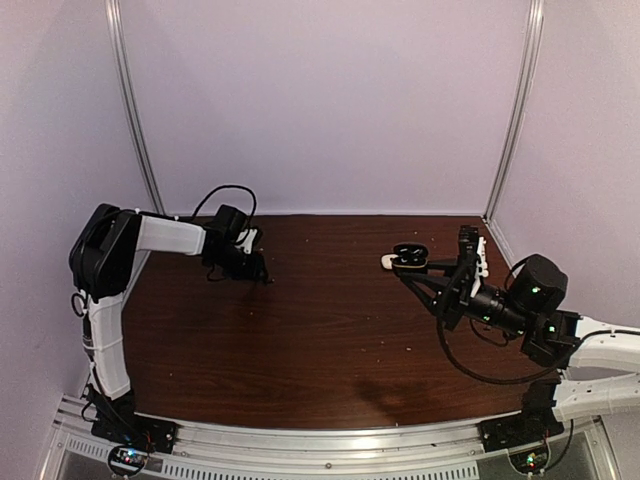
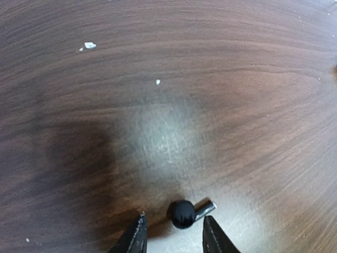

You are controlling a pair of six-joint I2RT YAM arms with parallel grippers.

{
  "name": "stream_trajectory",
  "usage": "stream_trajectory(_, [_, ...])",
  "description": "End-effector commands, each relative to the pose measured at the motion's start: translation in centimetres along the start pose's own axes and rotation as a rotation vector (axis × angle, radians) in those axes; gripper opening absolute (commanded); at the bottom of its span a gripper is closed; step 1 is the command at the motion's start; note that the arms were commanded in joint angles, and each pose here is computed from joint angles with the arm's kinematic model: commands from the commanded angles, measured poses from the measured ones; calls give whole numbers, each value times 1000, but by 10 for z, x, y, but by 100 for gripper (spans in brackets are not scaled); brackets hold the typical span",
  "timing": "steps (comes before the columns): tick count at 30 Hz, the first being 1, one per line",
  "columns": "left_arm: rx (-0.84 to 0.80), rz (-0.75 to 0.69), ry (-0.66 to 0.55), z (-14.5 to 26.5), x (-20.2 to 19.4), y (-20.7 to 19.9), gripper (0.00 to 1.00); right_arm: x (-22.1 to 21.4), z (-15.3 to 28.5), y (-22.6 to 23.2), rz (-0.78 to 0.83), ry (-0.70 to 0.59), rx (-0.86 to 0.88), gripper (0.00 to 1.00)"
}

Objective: Insert the wireless bluetooth earbuds into the charging case
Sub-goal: Move the left earbud to the center of the board.

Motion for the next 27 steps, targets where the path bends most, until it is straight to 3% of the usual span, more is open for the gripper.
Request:
stream_trajectory(1, [-9, 2, -48, -10, 11, -7, 37, 18, 2, -4, 12, -54, -23, 0])
stream_trajectory(15, [-17, -106, -1, -25, -5, -25, 24, 18, 5, -4, 14, -51, -28, 0])
stream_trajectory(22, [-98, -349, 37, -26, -19, -65, 17, 21, 6, -4, 12, -56, -28, 0])
stream_trajectory(27, [-185, -612, 112, -26, -53, -102, 14, 22, 6, -4, 8, -60, -24, 0])
Point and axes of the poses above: each gripper's point midway between its finger pads, its own z axis back along the fingers, its own y axis along the line the jaws close on, x = y × z, the point moved 8 cm from there along z, back along the fingers, and after that the axes turned 10 degrees about z, right-handed, at the moved point
